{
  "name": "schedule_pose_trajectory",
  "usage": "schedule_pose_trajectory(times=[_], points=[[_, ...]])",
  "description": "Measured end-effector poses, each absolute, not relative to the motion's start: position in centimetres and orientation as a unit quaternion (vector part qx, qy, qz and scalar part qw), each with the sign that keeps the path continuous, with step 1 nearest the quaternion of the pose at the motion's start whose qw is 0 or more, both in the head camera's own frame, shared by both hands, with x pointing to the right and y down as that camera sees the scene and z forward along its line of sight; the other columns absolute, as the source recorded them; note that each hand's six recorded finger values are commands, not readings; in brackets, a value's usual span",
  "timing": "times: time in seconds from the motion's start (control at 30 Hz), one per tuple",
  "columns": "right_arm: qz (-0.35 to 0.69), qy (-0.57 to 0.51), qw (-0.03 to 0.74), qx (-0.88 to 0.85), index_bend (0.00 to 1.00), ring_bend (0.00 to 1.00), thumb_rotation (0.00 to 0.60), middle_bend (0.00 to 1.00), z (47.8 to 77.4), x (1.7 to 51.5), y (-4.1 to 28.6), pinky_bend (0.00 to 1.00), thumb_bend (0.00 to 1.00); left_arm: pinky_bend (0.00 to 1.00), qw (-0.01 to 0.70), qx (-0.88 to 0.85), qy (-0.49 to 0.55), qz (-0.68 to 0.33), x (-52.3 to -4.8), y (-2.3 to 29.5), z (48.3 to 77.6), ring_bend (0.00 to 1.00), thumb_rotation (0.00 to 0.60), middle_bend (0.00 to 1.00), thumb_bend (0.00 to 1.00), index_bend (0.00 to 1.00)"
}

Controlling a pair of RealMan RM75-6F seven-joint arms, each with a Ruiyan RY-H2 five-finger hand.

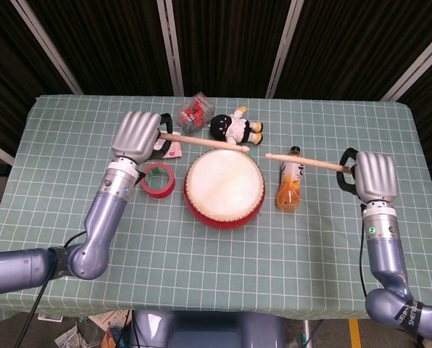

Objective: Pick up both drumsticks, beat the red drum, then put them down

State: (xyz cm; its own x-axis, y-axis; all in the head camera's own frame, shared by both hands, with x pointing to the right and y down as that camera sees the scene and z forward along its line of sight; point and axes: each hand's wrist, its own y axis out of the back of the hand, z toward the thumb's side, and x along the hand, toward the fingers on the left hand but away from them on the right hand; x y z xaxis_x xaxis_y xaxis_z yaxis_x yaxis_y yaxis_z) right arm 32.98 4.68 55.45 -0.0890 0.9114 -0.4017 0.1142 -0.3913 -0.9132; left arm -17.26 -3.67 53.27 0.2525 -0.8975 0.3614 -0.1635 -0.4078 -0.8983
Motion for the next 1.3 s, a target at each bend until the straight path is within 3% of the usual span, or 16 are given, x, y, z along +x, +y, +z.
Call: schedule_pose_trajectory(times=[0.17, 0.5, 0.9, 1.07, 1.3], points=[[0.604, -0.409, 0.330, -0.599, 1.00, 1.00, 0.600, 1.00, 56.3, 31.6, 5.0, 1.00, 0.56, 1.00, 0.371, -0.693, 0.396, -0.474, -19.7, -4.0, 52.2, 1.00, 0.600, 1.00, 0.59, 0.78], [0.626, -0.355, 0.335, -0.609, 1.00, 1.00, 0.600, 1.00, 58.7, 28.0, 5.1, 1.00, 0.56, 1.00, 0.348, -0.700, 0.399, -0.478, -22.8, -4.5, 53.3, 1.00, 0.600, 1.00, 0.59, 0.78], [0.731, -0.176, 0.428, -0.501, 1.00, 1.00, 0.600, 1.00, 64.3, 27.9, 7.0, 1.00, 0.56, 1.00, 0.342, -0.698, 0.379, -0.503, -25.6, -4.4, 55.3, 1.00, 0.600, 1.00, 0.59, 0.78], [0.726, -0.222, 0.430, -0.488, 1.00, 1.00, 0.600, 1.00, 62.7, 27.6, 5.7, 1.00, 0.56, 1.00, 0.339, -0.702, 0.376, -0.500, -25.3, -4.1, 55.3, 1.00, 0.600, 1.00, 0.59, 0.78], [0.669, -0.356, 0.398, -0.516, 1.00, 1.00, 0.600, 1.00, 57.8, 28.2, 4.5, 1.00, 0.56, 1.00, 0.350, -0.709, 0.375, -0.484, -23.3, -3.6, 54.4, 1.00, 0.600, 1.00, 0.59, 0.78]])
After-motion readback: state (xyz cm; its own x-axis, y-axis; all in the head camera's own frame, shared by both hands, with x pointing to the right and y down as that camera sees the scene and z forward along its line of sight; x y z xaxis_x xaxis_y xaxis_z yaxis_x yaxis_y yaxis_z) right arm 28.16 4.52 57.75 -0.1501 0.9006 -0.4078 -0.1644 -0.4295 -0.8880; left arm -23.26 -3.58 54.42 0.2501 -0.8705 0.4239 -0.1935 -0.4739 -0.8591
